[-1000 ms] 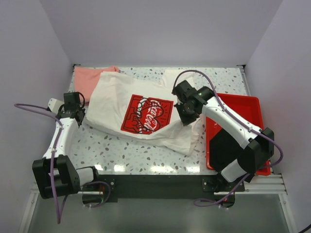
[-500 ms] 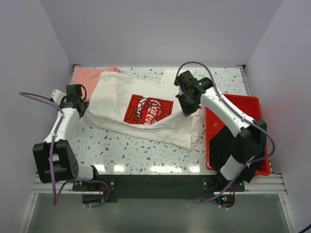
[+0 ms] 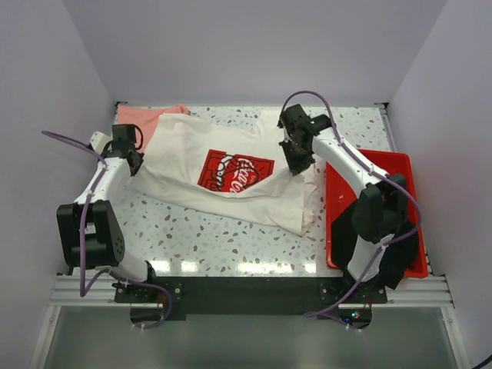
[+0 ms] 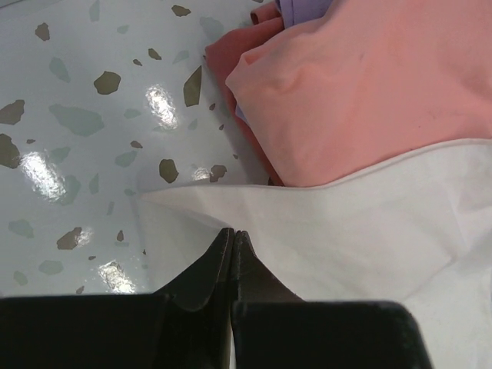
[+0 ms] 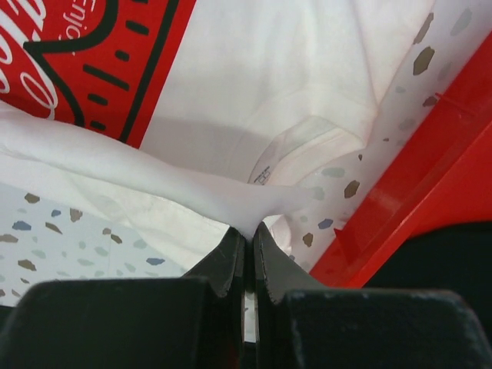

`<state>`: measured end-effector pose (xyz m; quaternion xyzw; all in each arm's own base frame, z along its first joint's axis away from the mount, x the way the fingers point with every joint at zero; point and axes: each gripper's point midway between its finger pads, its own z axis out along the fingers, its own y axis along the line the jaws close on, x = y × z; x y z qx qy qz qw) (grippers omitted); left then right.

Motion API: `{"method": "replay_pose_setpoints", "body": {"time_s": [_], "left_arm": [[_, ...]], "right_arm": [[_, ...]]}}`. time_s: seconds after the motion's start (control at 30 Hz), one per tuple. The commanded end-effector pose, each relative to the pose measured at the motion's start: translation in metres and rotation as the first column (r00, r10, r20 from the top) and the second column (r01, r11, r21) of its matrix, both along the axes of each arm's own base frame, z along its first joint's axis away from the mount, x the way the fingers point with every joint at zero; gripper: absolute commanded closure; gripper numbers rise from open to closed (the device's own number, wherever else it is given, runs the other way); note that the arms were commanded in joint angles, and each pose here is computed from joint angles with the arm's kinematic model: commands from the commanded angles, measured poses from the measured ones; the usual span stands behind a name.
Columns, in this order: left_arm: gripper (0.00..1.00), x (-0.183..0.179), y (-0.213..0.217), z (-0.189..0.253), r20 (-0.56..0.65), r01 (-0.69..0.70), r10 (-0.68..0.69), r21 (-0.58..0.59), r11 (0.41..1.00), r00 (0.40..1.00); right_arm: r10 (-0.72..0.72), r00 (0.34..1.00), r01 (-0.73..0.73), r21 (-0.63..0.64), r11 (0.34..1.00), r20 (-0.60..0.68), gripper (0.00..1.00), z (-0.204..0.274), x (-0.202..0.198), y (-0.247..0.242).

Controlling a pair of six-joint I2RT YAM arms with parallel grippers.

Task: Fold and stack the t-shirts
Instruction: Fold the tshirt

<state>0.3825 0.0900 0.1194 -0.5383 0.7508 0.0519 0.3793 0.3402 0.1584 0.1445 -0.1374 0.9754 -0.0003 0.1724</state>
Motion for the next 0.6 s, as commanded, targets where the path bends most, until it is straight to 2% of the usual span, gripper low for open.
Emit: {"method": "replay_pose_setpoints", "body": {"time_s": [0.0,0.13,0.17,0.23,0.27,0.3,0.33,0.4,0.43,0.5,0.57], "left_arm": [[1.0,0.02,0.009,0.015,0.054,-0.012,0.009,0.046,0.999,0.998],[1.0,0.032,0.007,0.011,0.069,0.015,-0.018,0.049,0.999,0.997],[0.85,0.034,0.007,0.011,0.063,0.023,-0.026,0.054,0.998,0.998],[0.68,0.037,0.007,0.018,0.061,0.04,-0.044,0.06,0.997,0.997],[0.48,0.037,0.006,0.025,0.072,0.047,-0.051,0.06,0.997,0.996],[0.38,0.035,0.006,0.03,0.074,0.054,-0.06,0.071,0.996,0.995],[0.3,0.033,0.007,0.034,0.078,0.058,-0.064,0.077,0.995,0.995],[0.01,0.025,0.007,0.054,0.108,0.06,-0.07,0.094,0.994,0.992],[0.0,0.018,0.006,0.053,0.101,0.06,-0.069,0.095,0.994,0.993],[0.0,0.004,0.005,0.069,0.14,0.054,-0.068,0.102,0.993,0.988],[0.0,-0.014,0.0,0.067,0.144,0.063,-0.076,0.095,0.993,0.987]], "right_arm": [[0.0,0.998,-0.002,0.035,0.999,0.06,0.99,0.003,0.032,0.008],[-0.033,0.998,0.031,0.053,0.998,0.049,0.95,-0.013,0.055,0.012],[-0.037,0.999,0.036,0.048,0.998,0.028,0.86,-0.027,0.062,0.013],[-0.067,0.997,0.065,0.066,0.996,0.038,0.7,-0.026,0.081,0.011],[-0.085,0.996,0.084,0.041,0.996,0.039,0.56,-0.029,0.088,0.006],[-0.091,0.996,0.091,0.01,0.996,0.014,0.5,-0.038,0.09,0.002],[-0.092,0.995,0.091,0.009,0.996,0.048,0.42,-0.027,0.099,0.003],[-0.093,0.993,0.092,0.015,0.996,0.074,0.17,-0.015,0.099,0.002],[-0.089,0.993,0.086,0.033,0.996,0.079,0.01,-0.012,0.096,0.004],[-0.07,0.995,0.064,0.088,0.994,0.065,0.01,-0.018,0.082,0.009],[-0.051,0.994,0.035,0.158,0.987,0.096,0.01,-0.001,0.065,0.013]]}}
